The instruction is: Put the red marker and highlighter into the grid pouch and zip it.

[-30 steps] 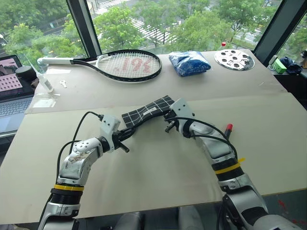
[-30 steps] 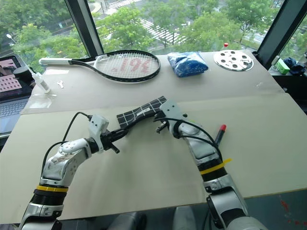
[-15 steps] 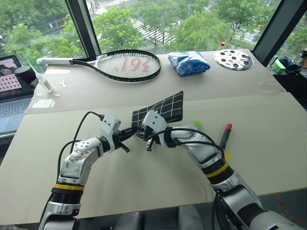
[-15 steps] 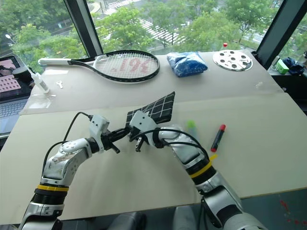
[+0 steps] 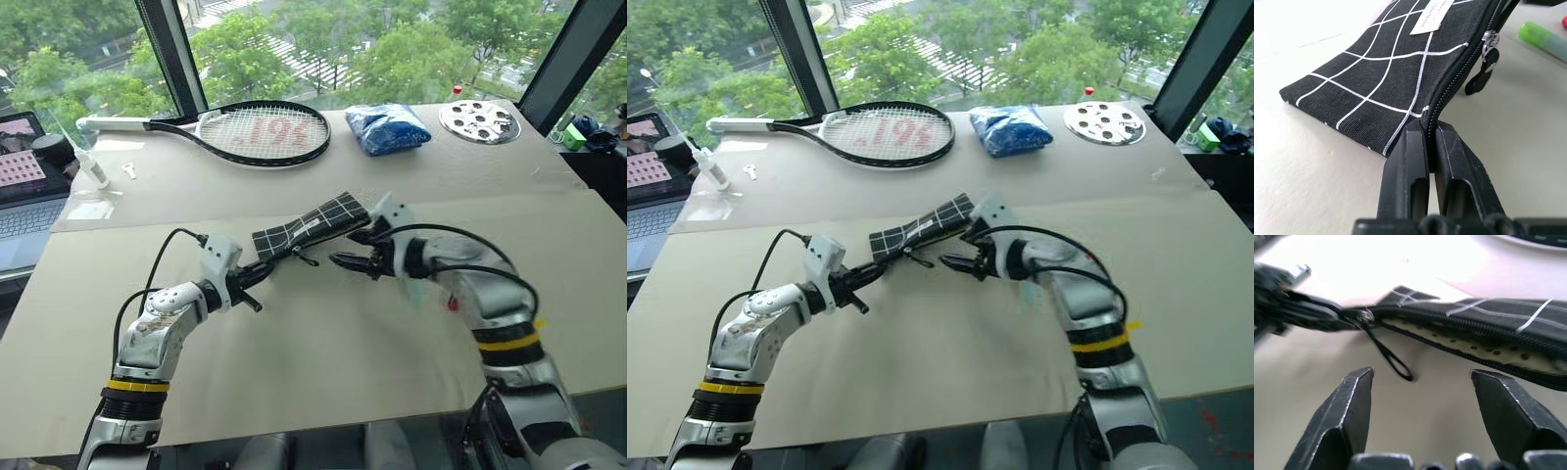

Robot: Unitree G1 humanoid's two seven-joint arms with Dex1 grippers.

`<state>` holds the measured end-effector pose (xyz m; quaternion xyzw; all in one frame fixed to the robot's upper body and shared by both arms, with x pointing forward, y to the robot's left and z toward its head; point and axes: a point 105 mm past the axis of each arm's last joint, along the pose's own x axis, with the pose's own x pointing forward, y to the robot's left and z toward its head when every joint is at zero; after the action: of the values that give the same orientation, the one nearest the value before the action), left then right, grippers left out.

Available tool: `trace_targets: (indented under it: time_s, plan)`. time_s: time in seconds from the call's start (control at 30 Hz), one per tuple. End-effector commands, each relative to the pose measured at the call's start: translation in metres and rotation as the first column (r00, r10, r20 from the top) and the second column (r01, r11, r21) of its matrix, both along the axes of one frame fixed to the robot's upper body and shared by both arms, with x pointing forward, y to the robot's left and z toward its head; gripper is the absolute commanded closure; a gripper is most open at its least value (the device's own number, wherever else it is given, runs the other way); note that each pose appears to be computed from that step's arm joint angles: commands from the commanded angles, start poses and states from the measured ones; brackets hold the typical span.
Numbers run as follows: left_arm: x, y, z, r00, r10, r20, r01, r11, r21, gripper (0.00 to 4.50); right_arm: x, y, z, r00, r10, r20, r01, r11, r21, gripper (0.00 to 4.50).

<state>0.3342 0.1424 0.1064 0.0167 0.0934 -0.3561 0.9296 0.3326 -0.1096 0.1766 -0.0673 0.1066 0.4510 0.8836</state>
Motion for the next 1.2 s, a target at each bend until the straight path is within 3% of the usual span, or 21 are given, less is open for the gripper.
trace_targets:
  time_s: [0.03,0.1,0.27,0.47,0.57,1.03,1.2]
  plan:
    - [-0.002,-0.002,0.013,0.999,-0.007,0.045,0.008,1.0,-0.026,4.5,-0.012,-0.045,0.027,0.987,-0.152,0.054,0.149,0.988,0.041,1.07]
    - [-0.002,-0.003,0.012,0.999,-0.01,0.043,0.012,0.999,-0.032,4.5,-0.014,-0.067,0.03,0.966,-0.251,0.062,0.249,0.968,0.034,1.07]
    - [0.002,-0.011,0.009,0.998,-0.05,0.036,0.051,0.998,-0.039,4.5,-0.019,-0.14,0.013,0.782,-0.62,0.072,0.624,0.777,-0.083,1.07]
    - [0.011,-0.02,0.015,0.995,-0.082,0.05,0.085,0.994,-0.062,4.5,-0.036,-0.167,-0.014,0.601,-0.797,0.06,0.794,0.587,-0.156,1.07]
    - [0.013,-0.026,0.014,0.994,-0.1,0.049,0.104,0.992,-0.068,4.5,-0.042,-0.17,-0.029,0.536,-0.843,0.033,0.835,0.525,-0.161,1.07]
    - [0.016,-0.032,0.01,0.991,-0.12,0.051,0.123,0.99,-0.074,4.5,-0.043,-0.164,-0.063,0.432,-0.898,-0.078,0.882,0.439,-0.169,1.07]
    - [0.015,-0.03,0.009,0.993,-0.106,0.049,0.109,0.991,-0.076,4.5,-0.043,-0.155,-0.086,0.436,-0.89,-0.13,0.868,0.455,-0.2,1.07]
